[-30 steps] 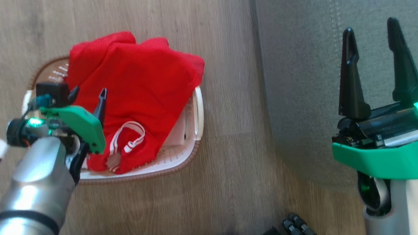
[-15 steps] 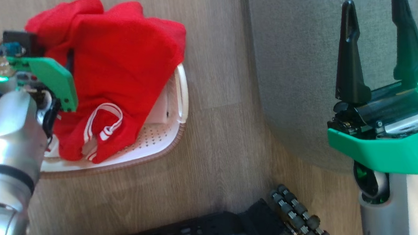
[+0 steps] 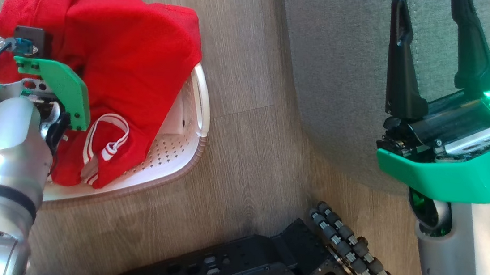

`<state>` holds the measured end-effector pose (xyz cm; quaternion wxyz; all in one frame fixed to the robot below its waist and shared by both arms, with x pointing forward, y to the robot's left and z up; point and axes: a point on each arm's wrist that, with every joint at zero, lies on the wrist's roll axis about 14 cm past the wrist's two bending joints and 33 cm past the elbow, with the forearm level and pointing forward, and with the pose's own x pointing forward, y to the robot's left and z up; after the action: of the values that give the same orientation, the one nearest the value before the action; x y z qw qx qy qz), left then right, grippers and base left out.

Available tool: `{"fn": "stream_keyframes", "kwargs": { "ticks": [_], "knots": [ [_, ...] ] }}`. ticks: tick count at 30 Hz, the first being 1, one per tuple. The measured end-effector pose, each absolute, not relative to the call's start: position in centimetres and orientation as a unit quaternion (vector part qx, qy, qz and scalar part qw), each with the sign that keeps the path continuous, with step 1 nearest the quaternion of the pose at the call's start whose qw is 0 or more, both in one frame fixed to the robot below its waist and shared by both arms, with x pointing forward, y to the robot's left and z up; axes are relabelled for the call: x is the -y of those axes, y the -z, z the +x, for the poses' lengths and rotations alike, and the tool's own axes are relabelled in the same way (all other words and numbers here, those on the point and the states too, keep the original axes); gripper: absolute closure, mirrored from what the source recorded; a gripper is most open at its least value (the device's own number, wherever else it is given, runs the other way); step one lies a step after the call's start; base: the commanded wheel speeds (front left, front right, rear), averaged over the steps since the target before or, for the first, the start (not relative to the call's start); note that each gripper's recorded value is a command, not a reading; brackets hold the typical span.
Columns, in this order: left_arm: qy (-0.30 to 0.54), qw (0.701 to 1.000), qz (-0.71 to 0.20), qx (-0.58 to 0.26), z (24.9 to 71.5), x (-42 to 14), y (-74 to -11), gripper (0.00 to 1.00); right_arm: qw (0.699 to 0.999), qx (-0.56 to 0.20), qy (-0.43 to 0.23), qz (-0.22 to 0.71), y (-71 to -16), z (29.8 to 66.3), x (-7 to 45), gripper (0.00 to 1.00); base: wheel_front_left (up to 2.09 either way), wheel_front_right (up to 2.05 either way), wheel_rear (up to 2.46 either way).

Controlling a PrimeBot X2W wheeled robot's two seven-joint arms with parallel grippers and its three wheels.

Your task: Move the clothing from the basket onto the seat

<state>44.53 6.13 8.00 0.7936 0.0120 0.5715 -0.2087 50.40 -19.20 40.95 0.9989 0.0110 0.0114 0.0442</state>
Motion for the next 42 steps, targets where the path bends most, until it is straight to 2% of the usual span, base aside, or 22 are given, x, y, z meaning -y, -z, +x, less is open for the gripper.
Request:
{"fn": "stream_keyframes", "kwargs": {
  "ticks": [1, 2, 3, 14, 23, 42],
  "knots": [
    [0.207, 0.793, 0.010, -0.572, 44.5, -6.1, -8.0, 0.71, 0.999, -0.012, -0.044, 0.011, -40.9, 50.4, 19.2, 0.00, 0.00, 0.00, 0.00],
    [0.207, 0.793, 0.010, -0.573, 44.5, -6.2, -8.0, 0.95, 0.999, -0.011, -0.045, 0.011, -40.9, 50.4, 19.2, 0.00, 0.00, 0.00, 0.00],
    [0.206, 0.794, 0.008, -0.572, 44.5, -6.2, -8.0, 1.00, 0.999, -0.011, -0.045, 0.010, -41.0, 50.4, 19.1, 0.00, 0.00, 0.00, 0.00],
    [0.200, 0.816, 0.008, -0.542, 45.9, -6.8, -10.3, 1.00, 0.999, 0.002, -0.051, 0.010, -42.3, 50.4, 18.6, 0.00, 0.00, 0.00, 0.00],
    [0.215, 0.850, -0.009, -0.481, 45.0, -5.6, -15.8, 1.00, 0.997, 0.047, -0.052, 0.016, -47.0, 49.5, 18.4, 0.00, 0.00, 0.00, 0.00],
    [0.220, 0.936, -0.073, -0.267, 45.1, -5.2, -33.3, 1.00, 0.991, 0.110, -0.061, 0.034, -54.9, 42.1, 18.2, 0.00, 0.00, 0.00, 0.00]
  ]
}}
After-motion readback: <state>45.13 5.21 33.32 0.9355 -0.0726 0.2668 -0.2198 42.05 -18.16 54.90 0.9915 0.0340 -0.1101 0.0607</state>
